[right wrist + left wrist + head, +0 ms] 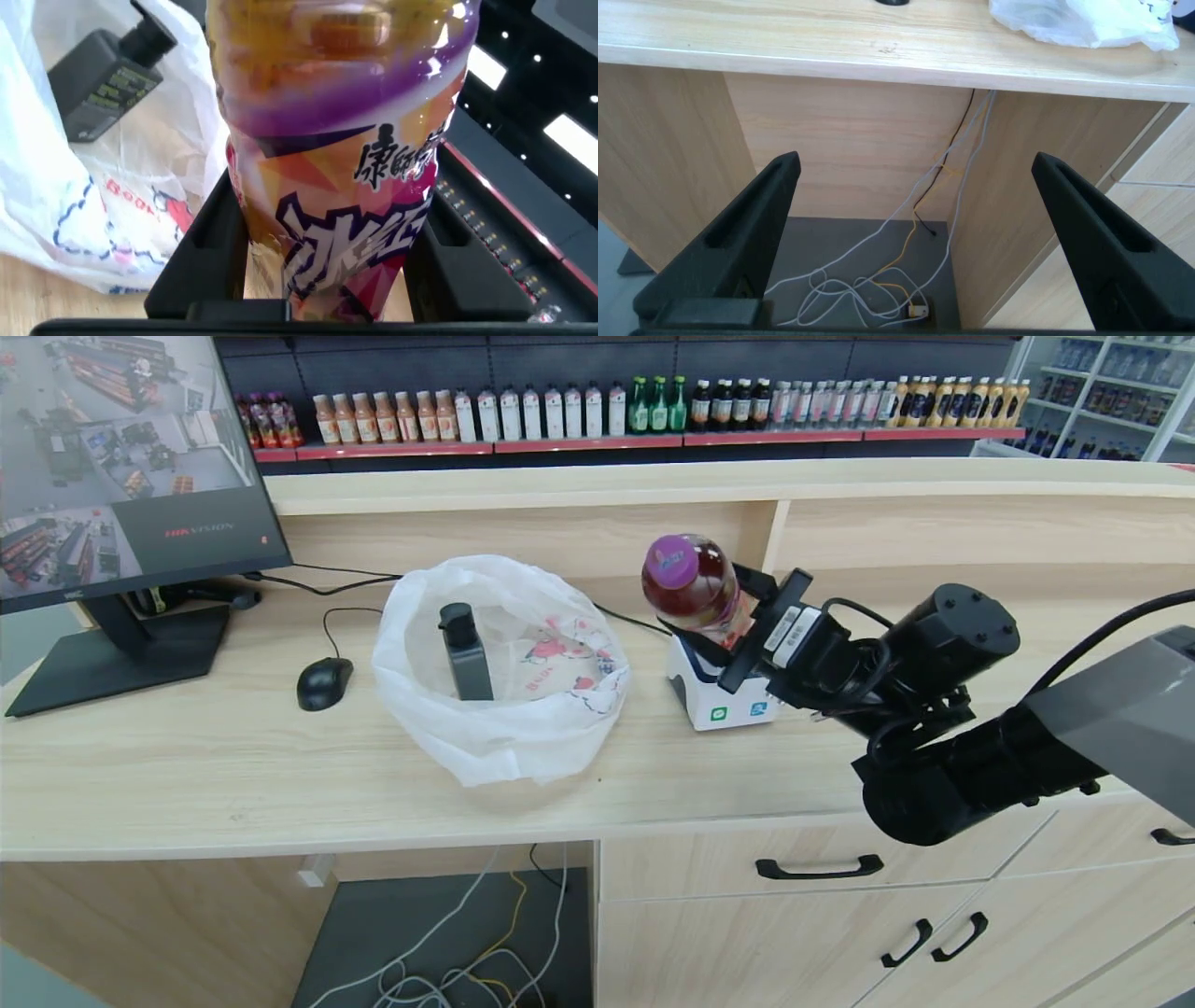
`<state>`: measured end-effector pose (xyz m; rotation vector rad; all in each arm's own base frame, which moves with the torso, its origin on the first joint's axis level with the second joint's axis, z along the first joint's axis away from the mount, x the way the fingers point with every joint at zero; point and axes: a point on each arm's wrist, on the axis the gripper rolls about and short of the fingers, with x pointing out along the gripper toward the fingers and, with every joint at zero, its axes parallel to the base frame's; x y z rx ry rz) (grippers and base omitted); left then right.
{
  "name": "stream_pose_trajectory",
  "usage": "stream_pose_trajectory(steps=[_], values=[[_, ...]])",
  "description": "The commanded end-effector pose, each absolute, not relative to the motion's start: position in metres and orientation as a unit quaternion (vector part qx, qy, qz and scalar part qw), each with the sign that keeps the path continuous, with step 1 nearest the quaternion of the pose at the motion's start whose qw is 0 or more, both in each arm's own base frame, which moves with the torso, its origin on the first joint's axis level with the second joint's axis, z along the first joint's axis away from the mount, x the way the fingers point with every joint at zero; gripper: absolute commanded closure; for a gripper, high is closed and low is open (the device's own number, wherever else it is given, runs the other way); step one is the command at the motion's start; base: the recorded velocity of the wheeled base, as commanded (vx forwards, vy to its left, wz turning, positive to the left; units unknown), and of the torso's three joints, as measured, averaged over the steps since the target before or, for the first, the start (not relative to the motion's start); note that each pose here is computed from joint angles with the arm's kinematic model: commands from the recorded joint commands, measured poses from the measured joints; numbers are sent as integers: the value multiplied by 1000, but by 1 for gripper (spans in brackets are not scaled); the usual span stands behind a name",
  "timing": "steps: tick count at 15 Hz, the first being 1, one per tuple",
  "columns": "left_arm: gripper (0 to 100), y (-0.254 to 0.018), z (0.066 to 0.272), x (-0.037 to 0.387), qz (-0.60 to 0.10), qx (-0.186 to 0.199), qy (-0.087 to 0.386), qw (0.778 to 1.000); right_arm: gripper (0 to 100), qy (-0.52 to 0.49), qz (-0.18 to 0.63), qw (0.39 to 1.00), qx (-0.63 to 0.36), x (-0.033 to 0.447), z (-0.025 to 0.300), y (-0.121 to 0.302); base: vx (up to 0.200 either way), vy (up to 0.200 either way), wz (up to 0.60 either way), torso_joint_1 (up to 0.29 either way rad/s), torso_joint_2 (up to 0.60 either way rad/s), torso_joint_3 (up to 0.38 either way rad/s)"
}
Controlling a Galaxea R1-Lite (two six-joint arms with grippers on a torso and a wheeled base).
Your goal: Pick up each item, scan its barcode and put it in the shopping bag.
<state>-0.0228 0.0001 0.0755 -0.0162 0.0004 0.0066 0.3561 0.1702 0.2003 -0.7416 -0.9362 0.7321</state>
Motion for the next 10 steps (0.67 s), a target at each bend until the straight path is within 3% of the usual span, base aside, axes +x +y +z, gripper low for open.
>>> stream_pose_trajectory(steps=[1,5,10], values=[[0,0,75,-23,4,-8,0,1000,100,-441,338,771,-311,339,216,183,0,0,0,0,0,0],[0,0,75,-23,4,-8,0,1000,100,-424,317,821,-214,306,241,202,0,0,0,0,0,0],[0,0,75,-23,4,-8,0,1000,100,-312,246,913,-89,287,228,187,0,0,0,0,0,0]])
